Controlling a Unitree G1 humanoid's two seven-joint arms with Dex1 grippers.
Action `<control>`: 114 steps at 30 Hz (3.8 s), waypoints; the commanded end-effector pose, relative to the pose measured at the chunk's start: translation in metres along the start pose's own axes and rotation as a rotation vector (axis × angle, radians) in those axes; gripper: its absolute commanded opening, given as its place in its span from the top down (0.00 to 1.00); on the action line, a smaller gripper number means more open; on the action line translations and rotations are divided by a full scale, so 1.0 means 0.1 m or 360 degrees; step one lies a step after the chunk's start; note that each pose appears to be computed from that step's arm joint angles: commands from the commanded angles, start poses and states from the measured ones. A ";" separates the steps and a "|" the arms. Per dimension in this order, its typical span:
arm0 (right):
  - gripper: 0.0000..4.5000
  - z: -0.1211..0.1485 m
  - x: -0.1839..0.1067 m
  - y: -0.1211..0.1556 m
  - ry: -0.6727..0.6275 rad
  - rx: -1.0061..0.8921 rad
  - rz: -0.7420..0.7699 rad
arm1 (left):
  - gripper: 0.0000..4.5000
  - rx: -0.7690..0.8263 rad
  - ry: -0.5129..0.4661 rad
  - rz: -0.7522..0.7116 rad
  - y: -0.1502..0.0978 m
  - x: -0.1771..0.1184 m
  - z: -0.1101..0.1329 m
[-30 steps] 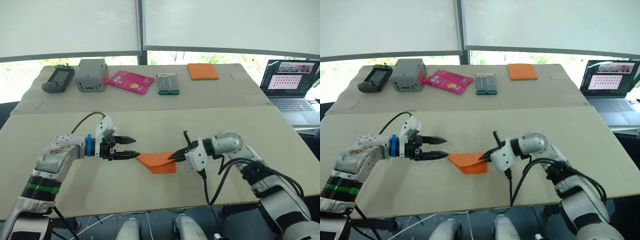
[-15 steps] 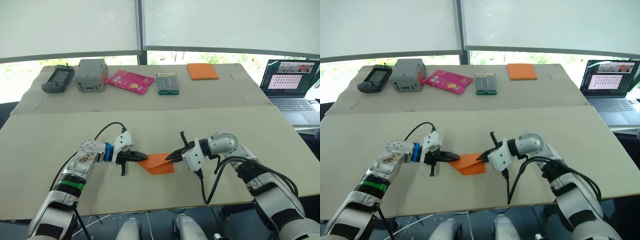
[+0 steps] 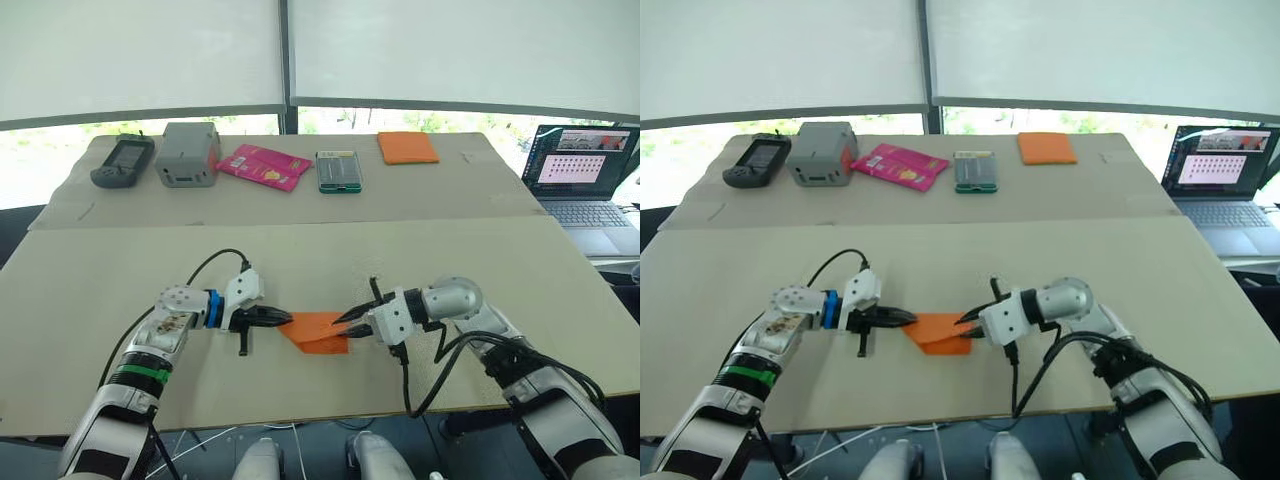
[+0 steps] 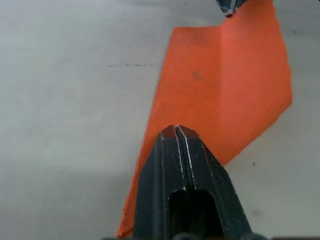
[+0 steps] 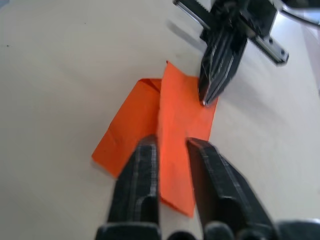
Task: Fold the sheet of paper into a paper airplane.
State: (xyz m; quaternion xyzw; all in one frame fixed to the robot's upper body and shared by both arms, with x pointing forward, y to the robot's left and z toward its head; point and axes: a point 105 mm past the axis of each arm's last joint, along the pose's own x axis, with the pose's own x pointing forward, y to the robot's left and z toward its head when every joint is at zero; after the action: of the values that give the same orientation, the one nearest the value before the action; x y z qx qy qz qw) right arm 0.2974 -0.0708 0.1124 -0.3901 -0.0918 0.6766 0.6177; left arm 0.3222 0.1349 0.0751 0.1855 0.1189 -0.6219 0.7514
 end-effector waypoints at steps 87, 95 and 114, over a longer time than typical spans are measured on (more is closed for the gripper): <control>0.99 -0.74 0.14 -0.05 0.0353 0.1595 0.0008 | 1.00 -0.0082 -0.0290 0.0089 -0.13 -0.05 0.40; 0.99 -0.70 0.10 -0.08 0.0346 0.1553 0.0014 | 1.00 0.0002 -0.0172 0.0089 -0.03 0.18 0.14; 0.39 -0.47 -0.47 -0.51 0.0230 0.1352 -0.0373 | 1.00 -0.0074 -0.0123 0.0050 -0.11 0.25 -0.04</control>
State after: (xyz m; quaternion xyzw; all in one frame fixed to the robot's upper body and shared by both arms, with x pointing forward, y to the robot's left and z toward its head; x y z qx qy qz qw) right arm 0.3550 -0.1155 0.1014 -0.1244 0.2530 0.5613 0.7781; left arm 0.3199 0.1090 0.0688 0.1473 0.0775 -0.6138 0.7717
